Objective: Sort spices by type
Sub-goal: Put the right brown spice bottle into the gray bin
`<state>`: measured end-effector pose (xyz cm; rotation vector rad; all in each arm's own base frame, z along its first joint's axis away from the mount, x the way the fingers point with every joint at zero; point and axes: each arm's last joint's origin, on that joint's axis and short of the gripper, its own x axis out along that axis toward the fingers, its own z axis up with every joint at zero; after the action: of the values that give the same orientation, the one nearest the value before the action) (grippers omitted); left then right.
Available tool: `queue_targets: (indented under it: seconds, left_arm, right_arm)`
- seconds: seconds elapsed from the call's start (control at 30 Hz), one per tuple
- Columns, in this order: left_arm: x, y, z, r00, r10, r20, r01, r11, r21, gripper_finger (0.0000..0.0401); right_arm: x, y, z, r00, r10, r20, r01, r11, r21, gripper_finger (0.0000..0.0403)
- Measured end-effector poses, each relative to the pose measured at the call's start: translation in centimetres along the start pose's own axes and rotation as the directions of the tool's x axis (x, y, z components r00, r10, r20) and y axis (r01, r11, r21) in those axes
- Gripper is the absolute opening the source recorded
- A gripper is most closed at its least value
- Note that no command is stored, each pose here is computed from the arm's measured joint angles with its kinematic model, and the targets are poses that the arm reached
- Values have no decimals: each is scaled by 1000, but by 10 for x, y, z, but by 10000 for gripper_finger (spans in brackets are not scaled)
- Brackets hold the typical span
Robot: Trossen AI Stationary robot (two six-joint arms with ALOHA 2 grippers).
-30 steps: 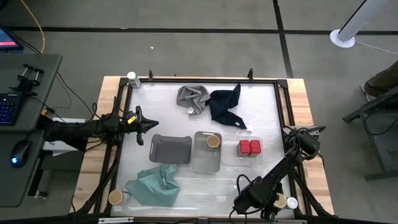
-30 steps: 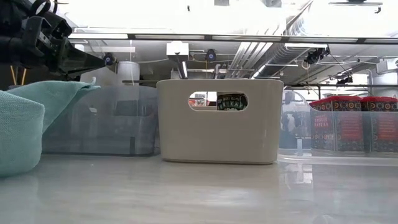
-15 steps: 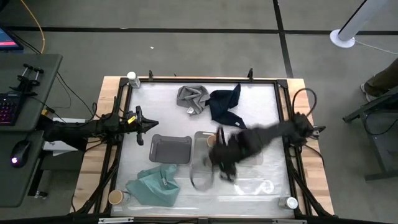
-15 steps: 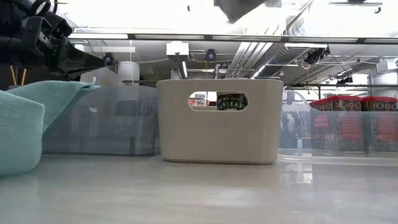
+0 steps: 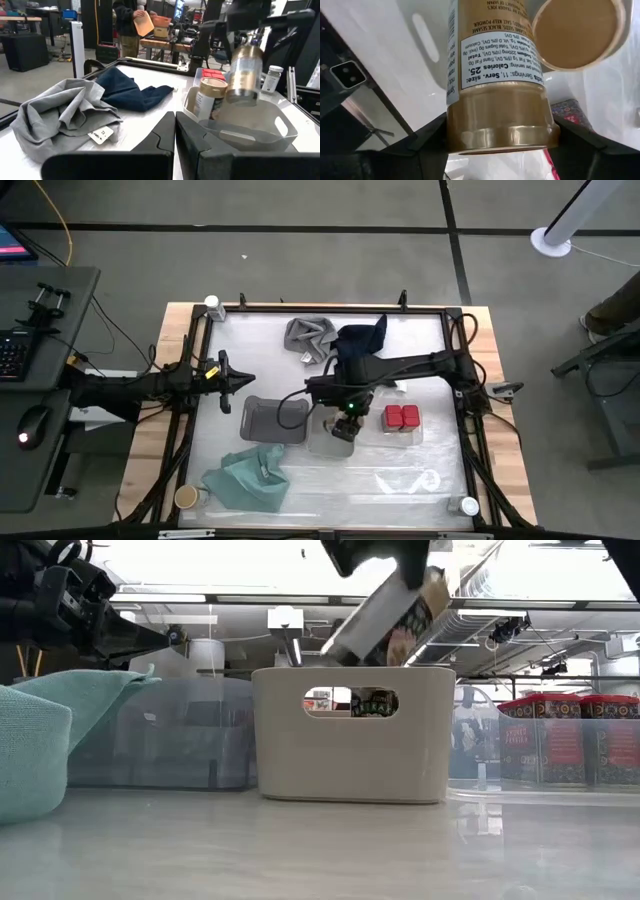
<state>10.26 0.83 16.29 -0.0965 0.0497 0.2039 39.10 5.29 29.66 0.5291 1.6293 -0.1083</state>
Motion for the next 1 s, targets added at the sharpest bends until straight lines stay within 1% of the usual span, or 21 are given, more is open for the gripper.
queue_targets:
  seconds: [0.13,0.33,0.47,0.67,0.83,1.0]
  left_arm:
    - [0,0,0,1000,0,0,0,1000,0,0]
    - [0,0,0,1000,0,0,0,1000,0,0]
    - [0,0,0,1000,0,0,0,1000,0,0]
    - [0,0,0,1000,0,0,0,1000,0,0]
    - [0,0,0,1000,0,-1,0,1000,0,0]
    - [0,0,0,1000,0,-1,0,1000,0,0]
  right_arm:
    - [5,-8,5,999,28,-40,-26,998,66,271]
    - [24,-18,6,987,71,-146,-47,985,164,271]
    - [33,-21,5,982,64,-178,-31,983,179,271]
    - [33,-21,5,982,64,-175,-25,976,218,271]
    - [33,-20,5,982,64,-175,-24,975,220,300]
    - [33,-20,5,982,66,-177,-26,975,221,306]
